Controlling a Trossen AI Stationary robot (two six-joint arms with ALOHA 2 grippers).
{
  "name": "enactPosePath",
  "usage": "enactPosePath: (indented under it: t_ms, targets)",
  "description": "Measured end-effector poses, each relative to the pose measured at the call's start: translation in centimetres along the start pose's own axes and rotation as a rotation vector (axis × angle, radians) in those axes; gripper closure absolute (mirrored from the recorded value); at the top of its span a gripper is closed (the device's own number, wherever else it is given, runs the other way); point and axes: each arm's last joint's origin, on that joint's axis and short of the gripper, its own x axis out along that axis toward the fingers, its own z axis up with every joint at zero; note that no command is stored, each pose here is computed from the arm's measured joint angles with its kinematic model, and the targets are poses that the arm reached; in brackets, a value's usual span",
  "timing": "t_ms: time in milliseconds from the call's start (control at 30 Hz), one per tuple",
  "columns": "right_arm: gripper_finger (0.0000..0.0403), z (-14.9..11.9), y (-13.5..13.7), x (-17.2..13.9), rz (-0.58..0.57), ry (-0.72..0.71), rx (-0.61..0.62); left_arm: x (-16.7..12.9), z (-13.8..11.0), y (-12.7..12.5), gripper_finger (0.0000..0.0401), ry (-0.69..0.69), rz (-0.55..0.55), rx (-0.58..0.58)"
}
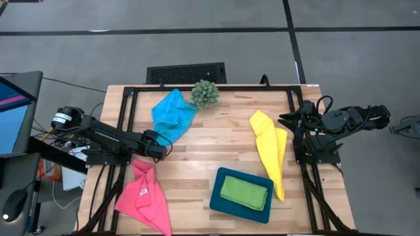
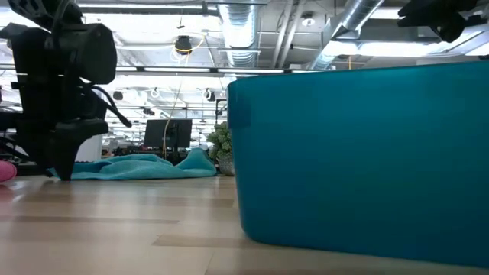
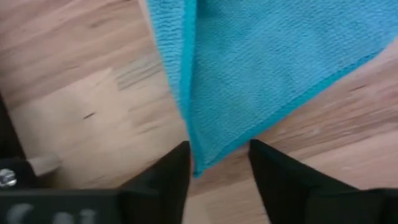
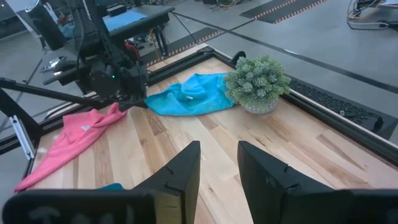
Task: Fold microfiber towels
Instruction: Fold the blue microfiber cloth
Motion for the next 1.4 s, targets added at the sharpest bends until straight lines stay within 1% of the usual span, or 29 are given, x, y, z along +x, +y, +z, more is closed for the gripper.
enactPosePath:
  t_ms: [200, 267, 300, 433, 533, 667, 767, 833, 900, 967, 1067, 1133, 1233, 1400]
  targets:
    - [0.0269, 0.0, 0.0, 0.0, 0.000, 0.000, 0.004, 0.1, 0.1, -0.2, 0.0362, -0.037, -0.014, 0.040]
    - [0.0269, 0.0, 0.0, 0.0, 0.000, 0.000, 0.004, 0.1, 0.1, -0.2, 0.0389, -0.050, -0.015, 0.052]
    - [0.0269, 0.0, 0.0, 0.0, 0.000, 0.000, 0.004, 0.2, 0.2, -0.2, 0.0394, -0.055, -0.014, 0.054]
    - [0.0269, 0.0, 0.0, 0.0, 0.000, 0.000, 0.005, 0.2, 0.2, -0.2, 0.0396, -0.052, -0.018, 0.046]
    - [0.0269, 0.0, 0.0, 0.0, 0.000, 0.000, 0.005, -0.2, 0.2, -0.5, 0.0399, -0.018, -0.038, 0.041]
    - [0.0269, -0.2, 0.3, 0.5, 0.004, -0.018, 0.016, -1.7, 0.7, -1.9, 0.0400, -0.004, -0.107, 0.060]
    - [0.0269, -0.8, 0.9, 1.7, 0.014, -0.040, -0.037, -3.4, 1.3, -3.0, 0.0400, -0.018, -0.162, 0.105]
    - [0.0269, -1.2, 1.6, 3.0, 0.009, -0.057, -0.099, -4.4, 1.5, -3.6, 0.0400, -0.020, -0.199, 0.142]
    - [0.0269, -1.8, 2.1, 4.2, -0.008, -0.040, -0.169, -5.6, 1.8, -4.3, 0.0401, -0.025, -0.242, 0.159]
    - [0.0269, -1.9, 2.9, 5.6, -0.024, -0.042, -0.206, -6.7, 2.1, -5.0, 0.0401, -0.021, -0.289, 0.173]
    - [0.0269, -2.6, 3.7, 8.1, -0.048, 0.016, -0.287, -8.3, 2.4, -5.7, 0.0401, -0.005, -0.358, 0.214]
    - [0.0269, -2.8, 4.4, 10.0, -0.036, 0.039, -0.324, -9.2, 2.6, -6.1, 0.0401, 0.013, -0.400, 0.236]
    - [0.0269, -3.1, 5.4, 12.7, 0.018, 0.053, -0.383, -10.2, 2.5, -6.6, 0.0401, 0.038, -0.447, 0.259]
    - [0.0269, -3.3, 6.7, 17.4, 0.074, -0.023, -0.466, -11.1, 1.4, -6.9, 0.0401, 0.060, -0.485, 0.287]
